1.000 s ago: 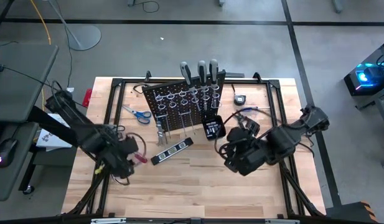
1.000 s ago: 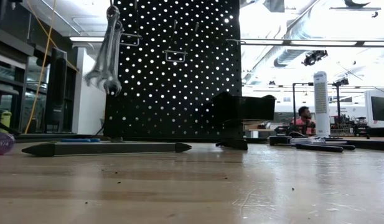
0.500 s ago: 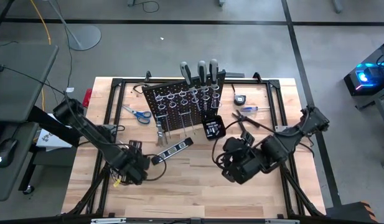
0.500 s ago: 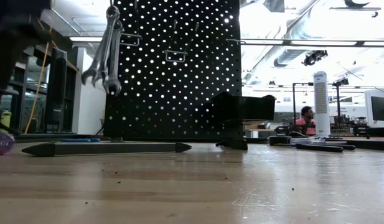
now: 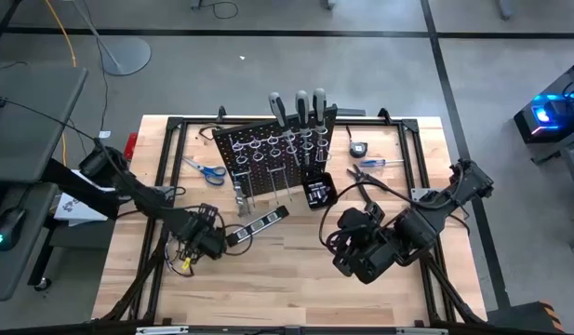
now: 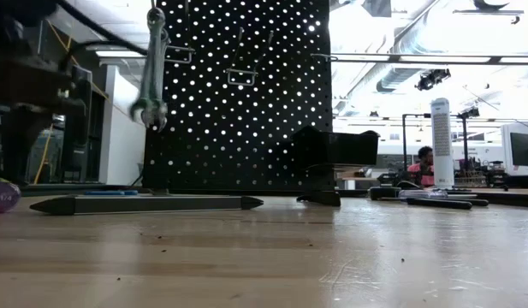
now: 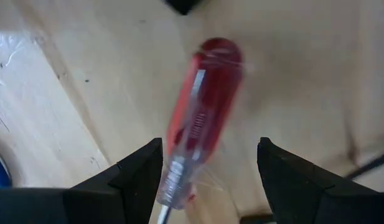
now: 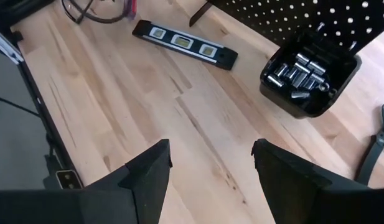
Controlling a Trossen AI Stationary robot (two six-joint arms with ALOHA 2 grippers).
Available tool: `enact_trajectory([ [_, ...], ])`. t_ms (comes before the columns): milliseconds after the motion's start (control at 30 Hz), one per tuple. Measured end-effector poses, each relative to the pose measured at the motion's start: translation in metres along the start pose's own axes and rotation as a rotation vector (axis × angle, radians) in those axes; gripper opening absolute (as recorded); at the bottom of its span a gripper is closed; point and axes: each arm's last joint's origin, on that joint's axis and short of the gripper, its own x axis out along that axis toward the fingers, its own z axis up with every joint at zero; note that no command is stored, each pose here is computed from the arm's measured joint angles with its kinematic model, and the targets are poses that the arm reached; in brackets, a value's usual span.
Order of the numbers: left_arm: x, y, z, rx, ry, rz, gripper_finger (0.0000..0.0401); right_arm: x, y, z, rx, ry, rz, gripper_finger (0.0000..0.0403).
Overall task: Hang tools onto peg board
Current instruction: Hang the red transparent screwdriver on the pegboard
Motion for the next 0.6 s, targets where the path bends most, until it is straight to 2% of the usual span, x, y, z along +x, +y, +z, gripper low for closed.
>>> enact_trajectory([
  [167, 0.008, 0.008, 0.004, -0.028, -0.036, -0.023, 0.0238, -0.002, 0.001, -0.002, 0.032, -0.006, 0.003, 0.0222],
  [333, 0.013, 0.01, 0.014, 0.029, -0.088, -0.049, 0.0231, -0.002, 0.001, -0.002, 0.049, -0.007, 0.003, 0.0222],
  [433, 0.024, 0.011, 0.018, 0.038, -0.032, -0.063, 0.0199, -0.002, 0.001, -0.002, 0.061, -0.006, 0.004, 0.0222],
  [567, 0.033, 0.011, 0.022, 0.029, 0.024, -0.087, 0.0119, -0.003, 0.002, -0.005, 0.061, -0.005, 0.009, 0.0222],
  [600, 0.034, 0.01, 0.023, 0.024, 0.026, -0.092, 0.0115, -0.004, 0.003, -0.006, 0.057, -0.005, 0.011, 0.0222],
])
